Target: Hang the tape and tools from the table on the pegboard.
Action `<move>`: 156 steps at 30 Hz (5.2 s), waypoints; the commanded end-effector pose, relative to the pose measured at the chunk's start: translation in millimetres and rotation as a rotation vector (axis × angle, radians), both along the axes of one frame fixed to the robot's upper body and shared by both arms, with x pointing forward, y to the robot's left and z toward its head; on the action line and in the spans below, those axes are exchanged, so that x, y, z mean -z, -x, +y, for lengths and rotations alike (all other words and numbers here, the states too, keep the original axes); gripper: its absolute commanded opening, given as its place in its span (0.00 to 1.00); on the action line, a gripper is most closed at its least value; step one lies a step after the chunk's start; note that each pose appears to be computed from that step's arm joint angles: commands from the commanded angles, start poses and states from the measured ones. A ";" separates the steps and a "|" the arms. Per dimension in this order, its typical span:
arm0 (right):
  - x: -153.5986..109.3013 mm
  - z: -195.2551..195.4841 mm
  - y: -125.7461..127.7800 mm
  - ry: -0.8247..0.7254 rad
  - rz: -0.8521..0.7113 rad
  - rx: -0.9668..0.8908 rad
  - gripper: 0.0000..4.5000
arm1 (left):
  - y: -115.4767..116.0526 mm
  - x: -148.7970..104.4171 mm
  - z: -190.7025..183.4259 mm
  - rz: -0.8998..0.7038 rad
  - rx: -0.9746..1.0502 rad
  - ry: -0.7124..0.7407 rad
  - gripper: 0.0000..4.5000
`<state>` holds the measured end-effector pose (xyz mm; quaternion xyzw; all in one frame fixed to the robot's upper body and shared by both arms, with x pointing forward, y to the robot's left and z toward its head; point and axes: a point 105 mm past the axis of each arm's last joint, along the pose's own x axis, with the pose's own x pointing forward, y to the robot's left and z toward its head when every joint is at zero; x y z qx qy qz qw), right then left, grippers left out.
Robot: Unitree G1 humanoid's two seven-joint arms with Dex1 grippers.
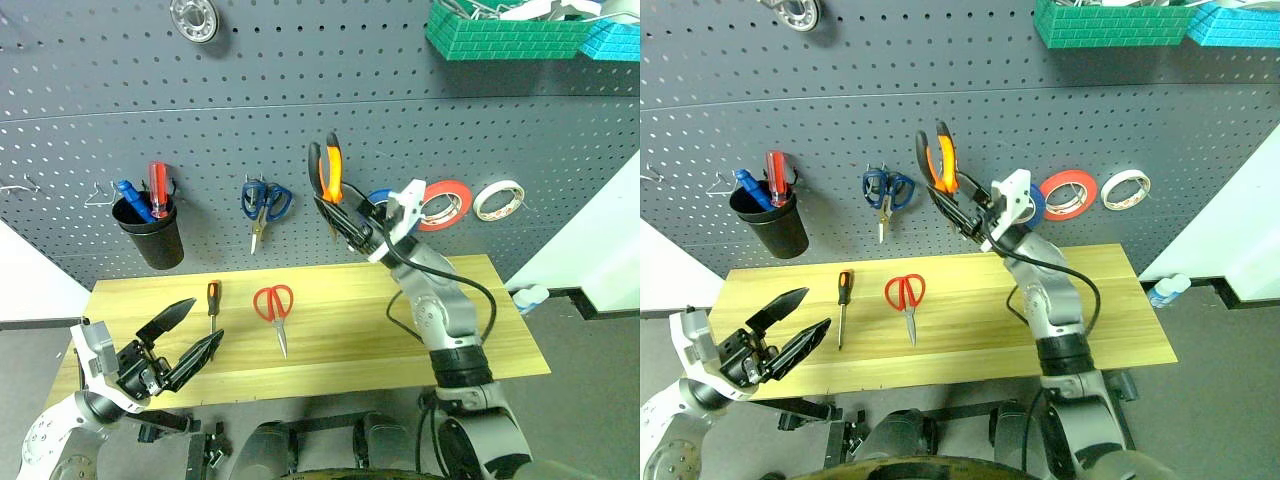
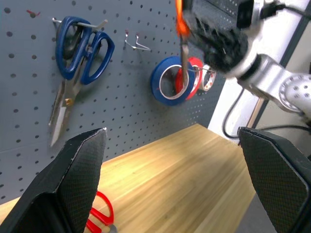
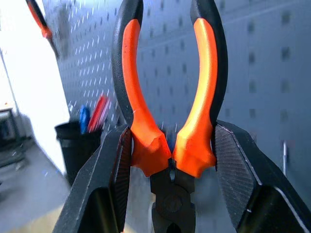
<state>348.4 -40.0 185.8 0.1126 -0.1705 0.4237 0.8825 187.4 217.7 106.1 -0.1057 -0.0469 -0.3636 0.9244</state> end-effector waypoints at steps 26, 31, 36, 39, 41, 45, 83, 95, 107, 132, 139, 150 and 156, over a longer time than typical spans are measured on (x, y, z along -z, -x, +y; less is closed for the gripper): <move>-62.9 8.8 -50.9 -0.043 -0.242 0.345 0.47 | 15.0 -20.2 -8.1 0.011 0.019 -0.014 1.00; -57.6 18.0 -49.8 -0.031 -0.242 0.339 0.47 | 15.5 -21.4 -8.4 0.021 0.025 -0.012 1.00; -60.6 19.3 -51.1 -0.042 -0.243 0.339 0.47 | 16.1 -23.0 -9.4 0.026 0.031 -0.017 1.00; -60.4 19.0 -52.0 -0.041 -0.241 0.342 0.47 | 17.2 -24.3 -10.0 0.026 0.030 -0.018 1.00; -57.2 20.1 -53.1 -0.030 -0.237 0.346 0.47 | 18.4 -24.9 -10.9 0.027 0.030 -0.020 1.00; -44.5 21.6 -55.2 -0.002 -0.220 0.359 0.47 | 22.0 -26.7 -12.0 0.035 0.029 -0.018 1.00; -30.1 6.9 -50.4 0.008 -0.217 0.441 0.99 | 28.4 -30.1 -17.4 0.079 0.061 -0.035 1.00; -59.9 4.5 -34.4 -0.027 -0.319 0.443 0.99 | 18.8 -27.7 -18.1 0.061 0.073 -0.024 1.00; -114.5 0.5 -11.6 -0.123 -0.430 0.406 0.99 | 12.3 -26.3 -19.2 0.051 0.095 -0.021 1.00; 30.0 -50.8 56.9 0.122 0.077 0.038 0.99 | -1.4 -8.4 -13.5 0.039 0.116 -0.026 1.00; 57.0 -84.2 92.0 0.240 0.228 -0.183 0.99 | -11.9 0.9 -13.9 0.084 0.106 0.007 1.00; 63.3 -110.2 119.3 0.192 0.396 -0.377 0.99 | -56.7 32.9 -28.4 0.309 0.001 0.056 1.00; 47.2 -109.6 134.0 0.203 0.269 -0.481 0.99 | -81.0 38.9 -45.2 0.385 -0.055 0.068 1.00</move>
